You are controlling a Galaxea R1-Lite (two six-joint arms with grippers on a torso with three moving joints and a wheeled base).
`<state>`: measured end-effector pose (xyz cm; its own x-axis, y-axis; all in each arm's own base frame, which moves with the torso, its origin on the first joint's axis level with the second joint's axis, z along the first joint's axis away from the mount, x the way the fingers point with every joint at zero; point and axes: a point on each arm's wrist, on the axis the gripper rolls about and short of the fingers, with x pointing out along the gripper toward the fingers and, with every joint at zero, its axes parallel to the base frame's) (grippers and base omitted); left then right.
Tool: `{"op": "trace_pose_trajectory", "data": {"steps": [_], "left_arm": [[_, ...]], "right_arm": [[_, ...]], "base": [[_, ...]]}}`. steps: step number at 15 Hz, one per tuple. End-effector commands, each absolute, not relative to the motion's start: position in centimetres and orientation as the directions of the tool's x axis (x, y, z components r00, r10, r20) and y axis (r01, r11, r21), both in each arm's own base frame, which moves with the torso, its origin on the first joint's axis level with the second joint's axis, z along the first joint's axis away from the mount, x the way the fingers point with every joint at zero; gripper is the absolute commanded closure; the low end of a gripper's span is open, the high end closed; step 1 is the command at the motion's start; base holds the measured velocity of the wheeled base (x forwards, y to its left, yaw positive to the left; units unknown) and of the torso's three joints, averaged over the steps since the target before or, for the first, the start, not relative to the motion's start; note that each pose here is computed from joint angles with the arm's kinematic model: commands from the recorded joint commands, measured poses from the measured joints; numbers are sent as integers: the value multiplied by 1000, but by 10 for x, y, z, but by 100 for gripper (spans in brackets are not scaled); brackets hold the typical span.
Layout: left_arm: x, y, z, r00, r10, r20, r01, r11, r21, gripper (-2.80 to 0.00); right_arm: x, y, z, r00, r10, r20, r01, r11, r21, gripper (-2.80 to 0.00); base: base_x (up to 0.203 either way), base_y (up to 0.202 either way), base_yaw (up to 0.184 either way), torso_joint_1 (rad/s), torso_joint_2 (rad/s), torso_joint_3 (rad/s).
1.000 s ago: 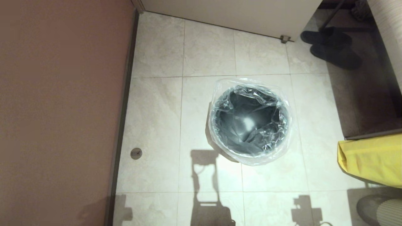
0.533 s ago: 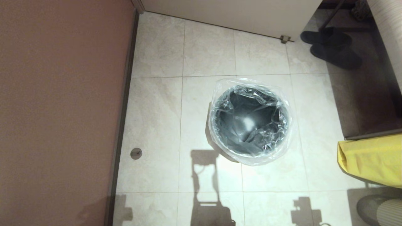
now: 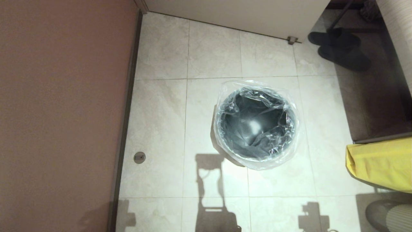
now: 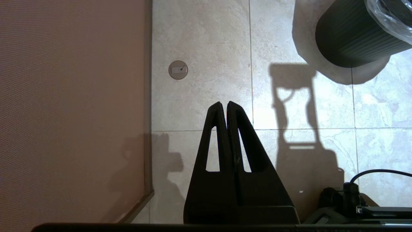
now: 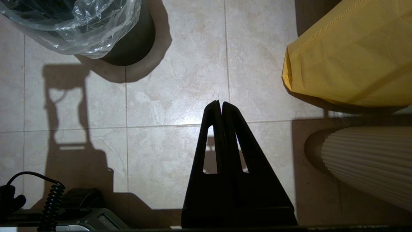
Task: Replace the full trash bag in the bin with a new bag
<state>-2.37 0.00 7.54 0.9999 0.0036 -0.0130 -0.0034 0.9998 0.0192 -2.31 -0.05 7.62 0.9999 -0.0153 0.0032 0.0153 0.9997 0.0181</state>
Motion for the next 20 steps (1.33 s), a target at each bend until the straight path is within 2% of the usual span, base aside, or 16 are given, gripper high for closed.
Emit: {"op": "trace_pose_trajectory", "data": {"steps": [1,20], "left_arm": [[-24,0,76,1000,5,-15,-4,1000,17,0],[-23,0,75,1000,3,-14,-3,1000,-2,0]], "right_arm": [[-23,-1,76,1000,-16,3,16,1000,18,0],[-23,-1,76,1000,-18,3,18,999,26,0]], "base": [[0,0,0,0,0,0],[0,0,0,0,0,0]]}}
